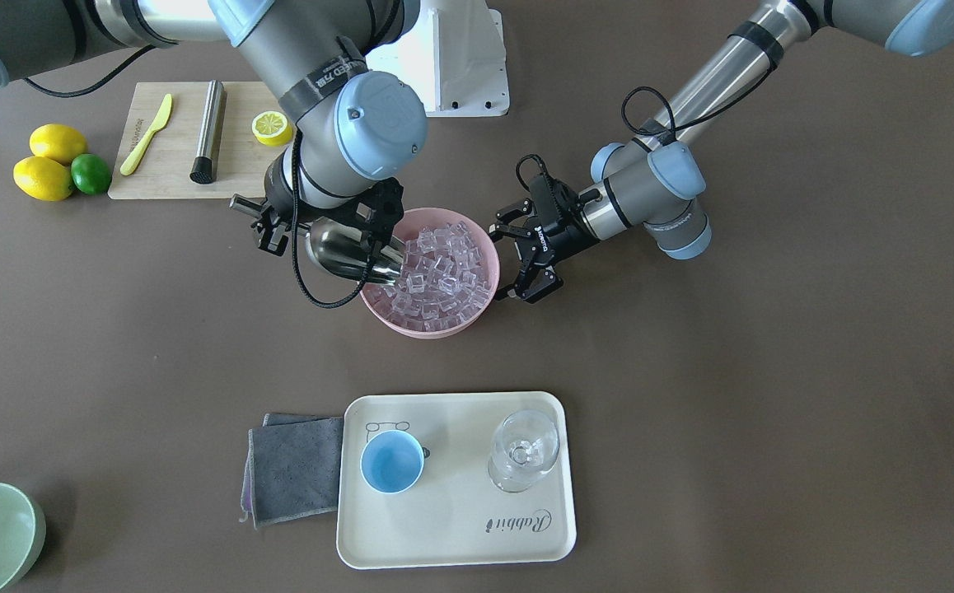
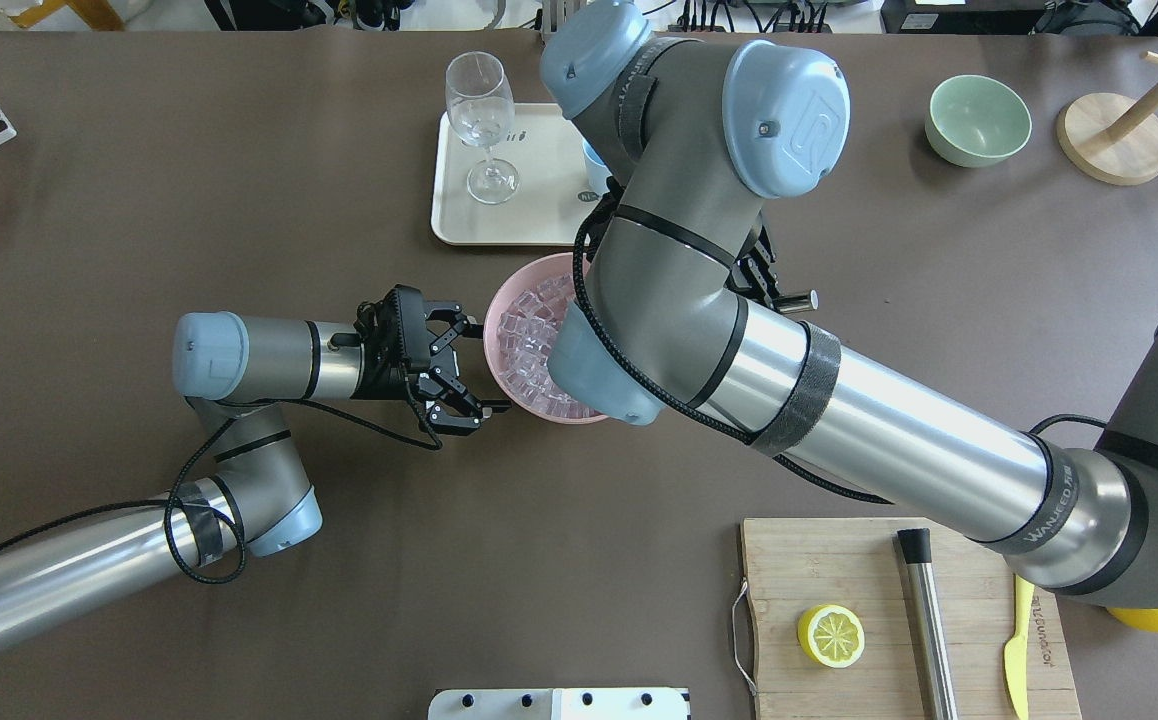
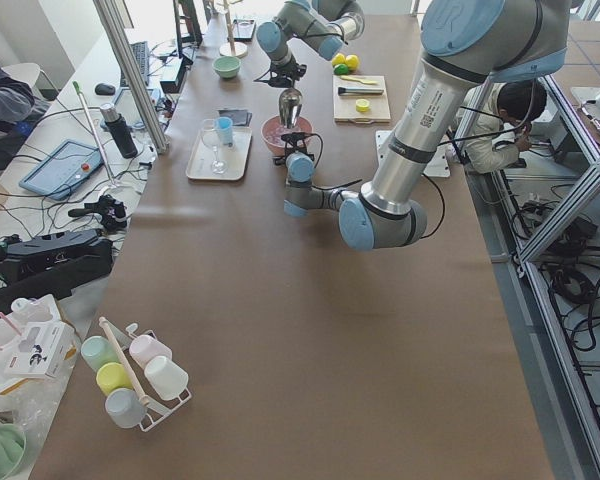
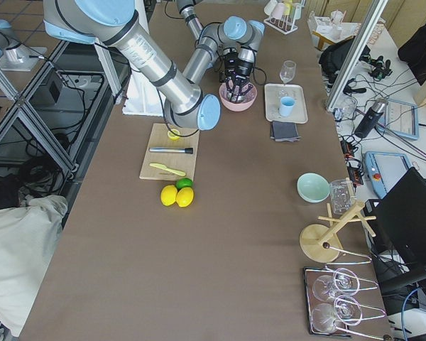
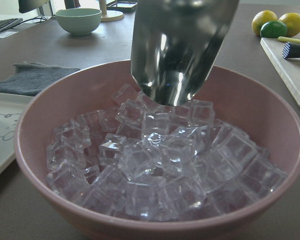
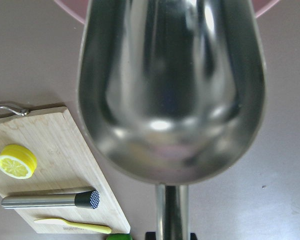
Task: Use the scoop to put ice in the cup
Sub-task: 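Lower the metal scoop into the ice cubes with the right gripper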
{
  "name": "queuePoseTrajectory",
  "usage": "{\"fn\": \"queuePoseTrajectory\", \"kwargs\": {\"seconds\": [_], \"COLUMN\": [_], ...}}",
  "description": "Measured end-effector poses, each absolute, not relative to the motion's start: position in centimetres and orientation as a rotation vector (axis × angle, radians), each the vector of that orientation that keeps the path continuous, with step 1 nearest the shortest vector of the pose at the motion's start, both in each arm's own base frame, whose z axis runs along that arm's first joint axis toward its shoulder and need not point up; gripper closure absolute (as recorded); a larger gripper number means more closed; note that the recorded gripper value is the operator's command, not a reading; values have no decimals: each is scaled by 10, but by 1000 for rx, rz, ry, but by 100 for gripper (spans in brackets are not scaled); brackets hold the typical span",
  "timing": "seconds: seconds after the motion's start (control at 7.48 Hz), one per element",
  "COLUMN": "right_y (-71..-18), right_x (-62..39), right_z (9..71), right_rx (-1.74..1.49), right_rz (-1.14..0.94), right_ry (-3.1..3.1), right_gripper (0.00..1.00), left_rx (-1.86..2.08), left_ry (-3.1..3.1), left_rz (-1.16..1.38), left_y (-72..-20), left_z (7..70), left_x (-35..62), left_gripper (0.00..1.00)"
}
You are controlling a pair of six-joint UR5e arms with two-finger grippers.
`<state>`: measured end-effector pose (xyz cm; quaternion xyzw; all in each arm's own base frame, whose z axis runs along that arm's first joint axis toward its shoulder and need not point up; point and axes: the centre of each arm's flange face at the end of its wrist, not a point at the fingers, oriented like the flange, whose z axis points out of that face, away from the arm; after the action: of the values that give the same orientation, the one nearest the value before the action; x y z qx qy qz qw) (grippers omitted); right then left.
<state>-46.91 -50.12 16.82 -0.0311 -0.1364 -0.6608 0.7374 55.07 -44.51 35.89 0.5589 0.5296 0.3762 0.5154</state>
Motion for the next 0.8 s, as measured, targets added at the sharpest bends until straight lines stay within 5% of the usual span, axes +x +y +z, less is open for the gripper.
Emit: {"fn": "queuePoseTrajectory", "kwargs": {"seconds": [0.8], "right_y": [-512], "right_x": [-481], "right_z": [172], "right_rx": [-111], "right_rz": [-1459], "right_ry": [-270], "right_gripper": [100], "left_rx": [1337], "left_ry": [1270], "left_rz": [905], "left_y": [-445], "left_z": [362], "left_x": [551], "left_gripper": [1]}}
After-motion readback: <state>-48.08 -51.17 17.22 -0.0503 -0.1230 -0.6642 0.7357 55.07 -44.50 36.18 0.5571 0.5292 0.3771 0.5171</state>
